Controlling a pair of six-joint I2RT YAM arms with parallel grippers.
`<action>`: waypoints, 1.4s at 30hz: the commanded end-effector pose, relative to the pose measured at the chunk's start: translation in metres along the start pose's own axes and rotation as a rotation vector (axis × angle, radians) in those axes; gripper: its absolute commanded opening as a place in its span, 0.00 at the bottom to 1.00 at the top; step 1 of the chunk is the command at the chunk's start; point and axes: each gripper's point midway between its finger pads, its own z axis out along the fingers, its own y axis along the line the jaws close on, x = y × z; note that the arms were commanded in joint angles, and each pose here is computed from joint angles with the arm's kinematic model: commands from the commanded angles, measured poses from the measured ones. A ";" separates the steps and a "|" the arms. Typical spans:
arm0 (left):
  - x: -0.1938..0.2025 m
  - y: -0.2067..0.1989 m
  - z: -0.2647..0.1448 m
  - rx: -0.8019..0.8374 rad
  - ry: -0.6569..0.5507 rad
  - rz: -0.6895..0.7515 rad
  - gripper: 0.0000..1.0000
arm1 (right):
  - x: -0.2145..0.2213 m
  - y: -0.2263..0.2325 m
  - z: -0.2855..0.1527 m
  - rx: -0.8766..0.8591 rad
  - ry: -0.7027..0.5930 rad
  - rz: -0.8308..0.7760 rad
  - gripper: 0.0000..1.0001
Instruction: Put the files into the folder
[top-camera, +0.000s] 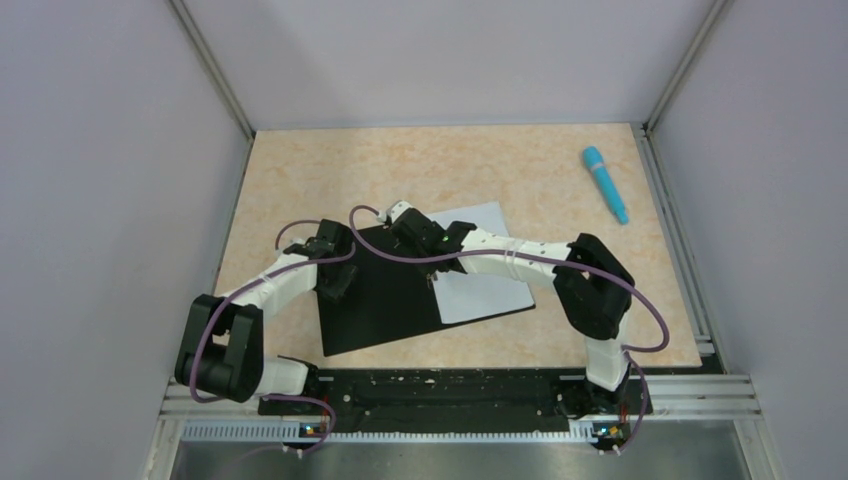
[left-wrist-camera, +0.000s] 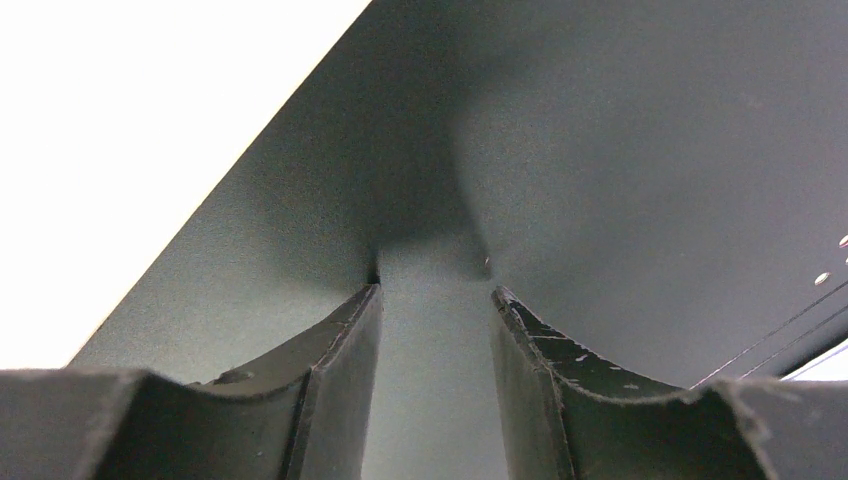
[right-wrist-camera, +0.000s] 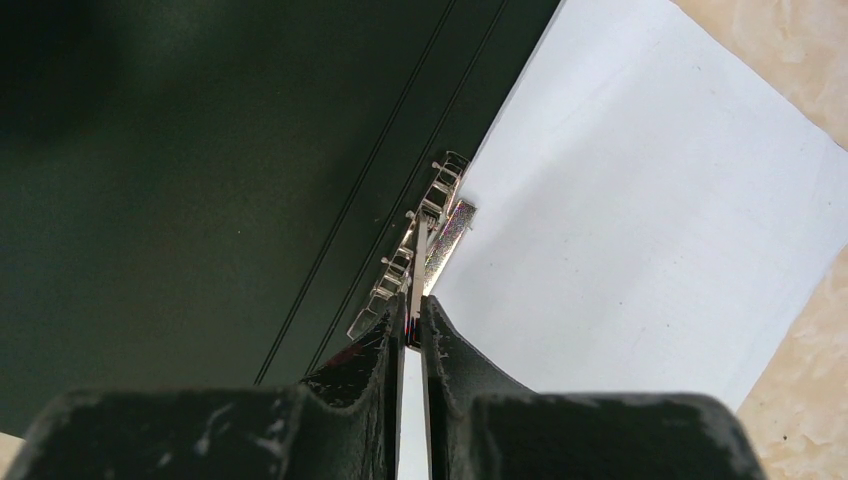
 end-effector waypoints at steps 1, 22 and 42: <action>0.018 0.036 0.018 -0.129 0.054 0.003 0.49 | -0.032 -0.008 -0.030 -0.002 -0.082 0.018 0.10; 0.018 0.036 0.018 -0.130 0.059 -0.004 0.49 | -0.004 -0.004 -0.028 -0.014 -0.023 0.029 0.00; 0.019 0.035 0.019 -0.134 0.068 -0.009 0.49 | 0.051 0.010 -0.018 -0.058 0.076 0.056 0.00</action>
